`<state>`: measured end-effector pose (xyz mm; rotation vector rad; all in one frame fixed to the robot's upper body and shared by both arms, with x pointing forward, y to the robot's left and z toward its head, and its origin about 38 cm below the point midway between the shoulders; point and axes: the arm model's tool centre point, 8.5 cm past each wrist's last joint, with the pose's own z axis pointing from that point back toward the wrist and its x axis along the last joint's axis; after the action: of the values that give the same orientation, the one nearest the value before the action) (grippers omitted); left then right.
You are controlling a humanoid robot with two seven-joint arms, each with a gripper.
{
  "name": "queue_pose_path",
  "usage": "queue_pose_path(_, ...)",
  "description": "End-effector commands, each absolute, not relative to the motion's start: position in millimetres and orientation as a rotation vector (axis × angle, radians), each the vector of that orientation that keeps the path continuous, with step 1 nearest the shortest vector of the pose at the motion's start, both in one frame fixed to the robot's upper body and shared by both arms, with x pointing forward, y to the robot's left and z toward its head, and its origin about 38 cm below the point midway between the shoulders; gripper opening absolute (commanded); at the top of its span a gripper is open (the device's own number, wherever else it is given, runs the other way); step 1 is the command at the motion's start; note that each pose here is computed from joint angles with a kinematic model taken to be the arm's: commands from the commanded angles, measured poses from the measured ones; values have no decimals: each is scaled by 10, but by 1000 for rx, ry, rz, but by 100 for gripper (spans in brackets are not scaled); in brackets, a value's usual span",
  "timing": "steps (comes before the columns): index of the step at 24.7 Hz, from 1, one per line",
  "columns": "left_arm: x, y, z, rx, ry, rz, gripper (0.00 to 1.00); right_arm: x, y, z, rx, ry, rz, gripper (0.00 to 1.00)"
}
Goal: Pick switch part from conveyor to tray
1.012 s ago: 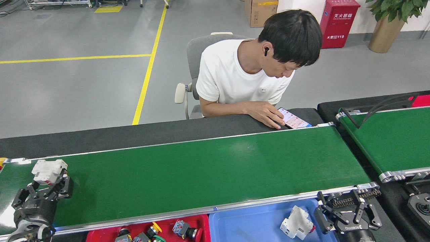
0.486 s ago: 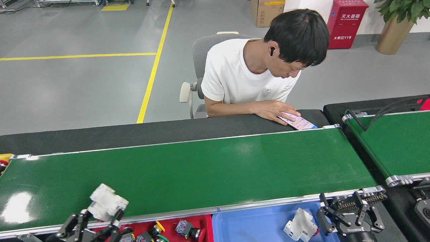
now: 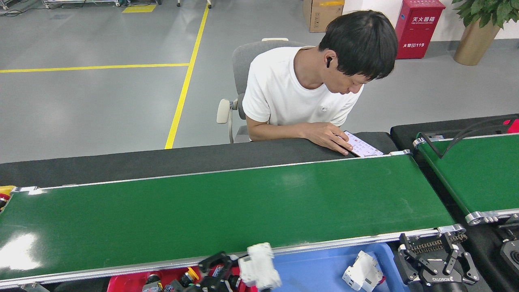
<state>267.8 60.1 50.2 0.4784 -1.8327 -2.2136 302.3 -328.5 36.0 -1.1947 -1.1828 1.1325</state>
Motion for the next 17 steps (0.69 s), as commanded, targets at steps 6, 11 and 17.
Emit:
queue_pose_path(6, 2619, 215, 548, 480, -1855, -2287, 100, 3074, -3280, 454, -1214, -1209, 1120, 100)
queue_pose_path(11, 2623, 327, 498, 486, -1828, -2270, 100, 3070, -3278, 456, -1212, -1213, 1118, 100)
queue_pose_path(17, 3017, 1109, 613, 618, -1769, -1960, 100, 3111, -3245, 490, -1213, -1228, 1118, 100)
